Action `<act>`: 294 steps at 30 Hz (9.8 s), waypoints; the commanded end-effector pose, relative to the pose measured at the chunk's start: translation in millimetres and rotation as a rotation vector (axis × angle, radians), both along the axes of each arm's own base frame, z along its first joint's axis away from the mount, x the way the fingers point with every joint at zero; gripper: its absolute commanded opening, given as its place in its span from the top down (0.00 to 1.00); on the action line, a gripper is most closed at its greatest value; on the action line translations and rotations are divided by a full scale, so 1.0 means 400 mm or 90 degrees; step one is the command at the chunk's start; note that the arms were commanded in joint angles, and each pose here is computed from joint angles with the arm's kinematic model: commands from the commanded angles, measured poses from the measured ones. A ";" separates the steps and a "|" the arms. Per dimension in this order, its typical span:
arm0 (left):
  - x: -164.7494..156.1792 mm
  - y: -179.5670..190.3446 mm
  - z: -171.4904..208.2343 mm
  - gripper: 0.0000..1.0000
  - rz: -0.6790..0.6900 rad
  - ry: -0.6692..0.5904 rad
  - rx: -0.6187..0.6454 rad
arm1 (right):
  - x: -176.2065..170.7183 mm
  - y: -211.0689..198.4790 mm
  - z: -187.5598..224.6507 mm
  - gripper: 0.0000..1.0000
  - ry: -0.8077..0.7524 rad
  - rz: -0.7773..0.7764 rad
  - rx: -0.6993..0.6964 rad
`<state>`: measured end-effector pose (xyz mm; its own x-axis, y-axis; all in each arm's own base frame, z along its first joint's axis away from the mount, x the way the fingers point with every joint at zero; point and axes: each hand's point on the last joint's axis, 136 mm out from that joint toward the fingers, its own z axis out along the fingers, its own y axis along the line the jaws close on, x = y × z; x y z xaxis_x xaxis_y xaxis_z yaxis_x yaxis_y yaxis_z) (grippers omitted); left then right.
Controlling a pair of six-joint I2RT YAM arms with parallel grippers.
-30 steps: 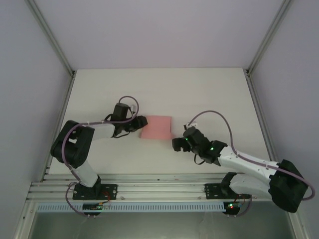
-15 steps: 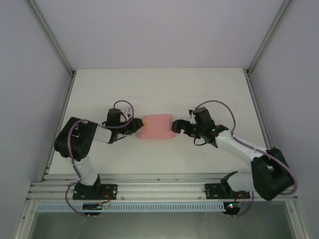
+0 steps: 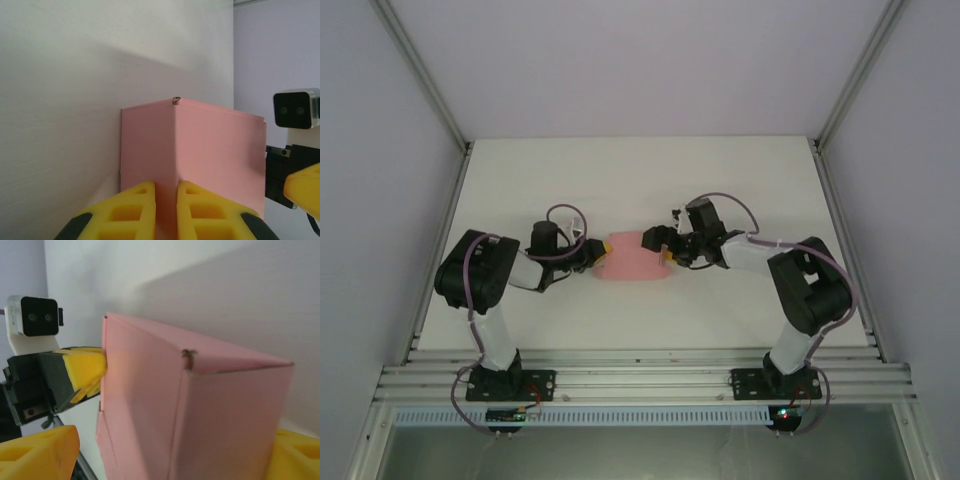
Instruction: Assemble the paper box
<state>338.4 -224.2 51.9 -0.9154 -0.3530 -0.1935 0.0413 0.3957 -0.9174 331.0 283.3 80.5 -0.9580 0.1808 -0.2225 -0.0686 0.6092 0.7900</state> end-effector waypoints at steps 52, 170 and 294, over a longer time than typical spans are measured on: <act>-0.185 -0.237 0.262 0.27 -0.467 -0.829 0.713 | -0.134 -0.162 0.168 0.63 0.521 -0.148 0.259; -0.166 -0.185 0.137 0.49 -0.704 -0.472 0.555 | -0.186 -0.135 0.001 1.00 -0.392 0.108 -0.379; -0.199 -0.023 0.187 1.00 -0.173 0.062 0.401 | -0.208 -0.144 0.069 1.00 -0.269 0.014 -0.533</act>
<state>272.8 -240.8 144.3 -0.9766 -0.0087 -0.2149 0.1204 0.8059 -0.5797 265.1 233.4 132.3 -0.7247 -0.1381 -0.6751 -0.2357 0.9703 0.0546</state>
